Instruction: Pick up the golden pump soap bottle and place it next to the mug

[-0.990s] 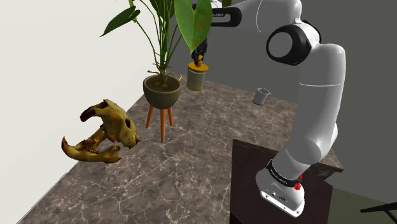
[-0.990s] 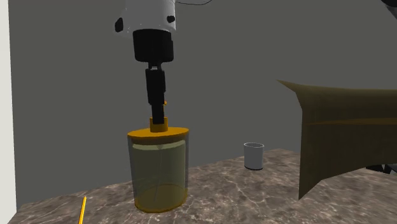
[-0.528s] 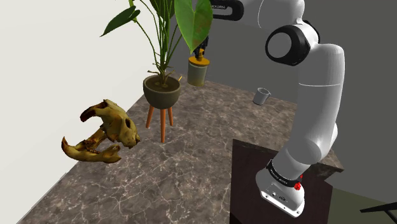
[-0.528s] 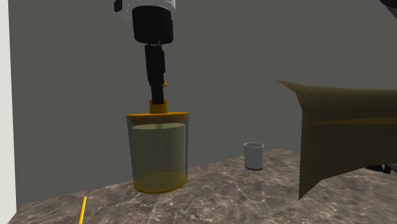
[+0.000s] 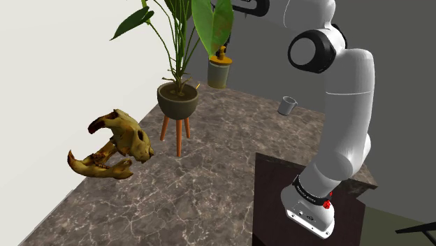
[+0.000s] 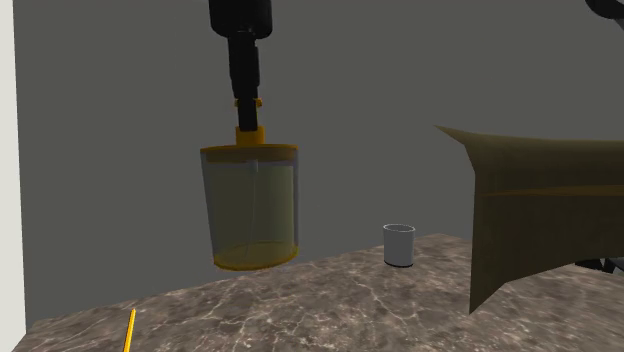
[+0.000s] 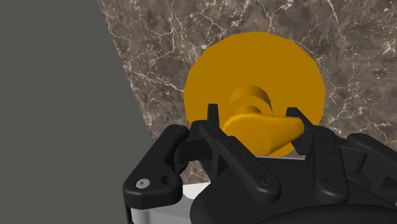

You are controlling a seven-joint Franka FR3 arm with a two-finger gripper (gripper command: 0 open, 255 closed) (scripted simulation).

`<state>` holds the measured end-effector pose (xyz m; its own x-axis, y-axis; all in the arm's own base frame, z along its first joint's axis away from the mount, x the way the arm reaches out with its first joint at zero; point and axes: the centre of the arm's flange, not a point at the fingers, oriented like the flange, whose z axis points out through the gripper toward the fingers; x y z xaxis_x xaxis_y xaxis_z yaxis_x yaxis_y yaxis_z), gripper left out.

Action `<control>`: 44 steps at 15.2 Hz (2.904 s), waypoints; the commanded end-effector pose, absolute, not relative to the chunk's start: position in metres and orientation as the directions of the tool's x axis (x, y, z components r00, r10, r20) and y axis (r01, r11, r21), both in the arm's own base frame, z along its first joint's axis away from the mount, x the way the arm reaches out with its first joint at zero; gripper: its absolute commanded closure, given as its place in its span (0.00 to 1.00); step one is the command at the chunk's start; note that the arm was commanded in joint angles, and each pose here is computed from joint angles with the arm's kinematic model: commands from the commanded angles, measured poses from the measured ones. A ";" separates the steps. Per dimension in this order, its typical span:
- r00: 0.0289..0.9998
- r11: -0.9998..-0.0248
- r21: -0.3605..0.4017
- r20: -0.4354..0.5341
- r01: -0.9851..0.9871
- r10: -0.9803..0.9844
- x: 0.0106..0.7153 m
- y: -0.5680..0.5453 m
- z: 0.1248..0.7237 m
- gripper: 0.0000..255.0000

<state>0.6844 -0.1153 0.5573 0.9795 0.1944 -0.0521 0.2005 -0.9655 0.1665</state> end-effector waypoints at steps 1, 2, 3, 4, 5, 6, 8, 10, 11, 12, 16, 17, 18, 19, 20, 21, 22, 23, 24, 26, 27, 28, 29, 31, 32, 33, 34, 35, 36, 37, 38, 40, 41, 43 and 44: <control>0.980 -0.965 0.167 -0.052 0.200 0.194 0.684 -0.116 0.569 1.00; 0.980 -0.965 0.167 -0.052 0.200 0.194 0.684 -0.116 0.573 1.00; 0.980 -0.965 0.167 -0.052 0.200 0.194 0.675 -0.125 0.575 1.00; 0.980 -0.965 0.167 -0.052 0.200 0.194 0.666 -0.134 0.577 1.00; 0.980 -0.965 0.167 -0.052 0.200 0.194 0.656 -0.143 0.579 1.00; 0.980 -0.965 0.167 -0.052 0.200 0.194 0.647 -0.152 0.581 1.00; 0.980 -0.965 0.167 -0.052 0.200 0.194 0.628 -0.171 0.586 1.00; 0.980 -0.965 0.167 -0.052 0.200 0.194 0.610 -0.189 0.590 1.00; 0.980 -0.965 0.167 -0.052 0.200 0.194 0.601 -0.198 0.592 1.00; 0.980 -0.965 0.167 -0.052 0.200 0.194 0.591 -0.207 0.594 1.00; 0.980 -0.965 0.167 -0.052 0.200 0.194 0.554 -0.244 0.603 1.00; 0.980 -0.965 0.167 -0.052 0.200 0.194 0.545 -0.253 0.605 1.00; 0.980 -0.965 0.167 -0.052 0.200 0.194 0.535 -0.262 0.607 1.00; 0.980 -0.965 0.167 -0.052 0.200 0.194 0.526 -0.271 0.609 1.00; 0.980 -0.965 0.167 -0.052 0.200 0.194 0.517 -0.280 0.611 1.00; 0.980 -0.965 0.167 -0.052 0.200 0.194 0.508 -0.289 0.613 1.00; 0.980 -0.965 0.167 -0.052 0.200 0.194 0.498 -0.298 0.615 1.00; 0.980 -0.965 0.167 -0.052 0.200 0.194 0.489 -0.307 0.617 1.00; 0.980 -0.965 0.167 -0.052 0.200 0.194 0.480 -0.317 0.620 1.00; 0.980 -0.965 0.167 -0.052 0.200 0.194 0.461 -0.335 0.624 1.00; 0.980 -0.965 0.167 -0.052 0.200 0.194 0.452 -0.344 0.626 1.00; 0.980 -0.965 0.167 -0.052 0.200 0.194 0.442 -0.353 0.628 1.00; 0.980 -0.965 0.167 -0.052 0.200 0.194 0.433 -0.362 0.630 1.00; 0.980 -0.965 0.167 -0.052 0.200 0.194 0.414 -0.380 0.634 1.00; 0.980 -0.965 0.167 -0.052 0.200 0.194 0.405 -0.390 0.637 1.00; 0.980 -0.965 0.167 -0.052 0.200 0.194 0.396 -0.399 0.639 1.00; 0.980 -0.965 0.167 -0.052 0.200 0.194 0.387 -0.408 0.641 1.00; 0.980 -0.965 0.167 -0.052 0.200 0.194 0.377 -0.417 0.643 1.00; 0.980 -0.965 0.167 -0.052 0.200 0.194 0.368 -0.426 0.645 1.00; 0.980 -0.965 0.167 -0.052 0.200 0.194 0.359 -0.435 0.647 1.00; 0.980 -0.965 0.167 -0.052 0.200 0.194 0.349 -0.444 0.649 1.00; 0.980 -0.965 0.167 -0.052 0.200 0.194 0.331 -0.463 0.654 1.00; 0.980 -0.965 0.167 -0.052 0.200 0.194 0.321 -0.472 0.656 1.00; 0.980 -0.965 0.167 -0.052 0.200 0.194 0.303 -0.490 0.660 1.00; 0.980 -0.965 0.167 -0.052 0.200 0.194 0.294 -0.499 0.662 1.00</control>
<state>0.3033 -0.4905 0.6602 0.9800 0.1924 -0.0519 0.1984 -0.9660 0.1657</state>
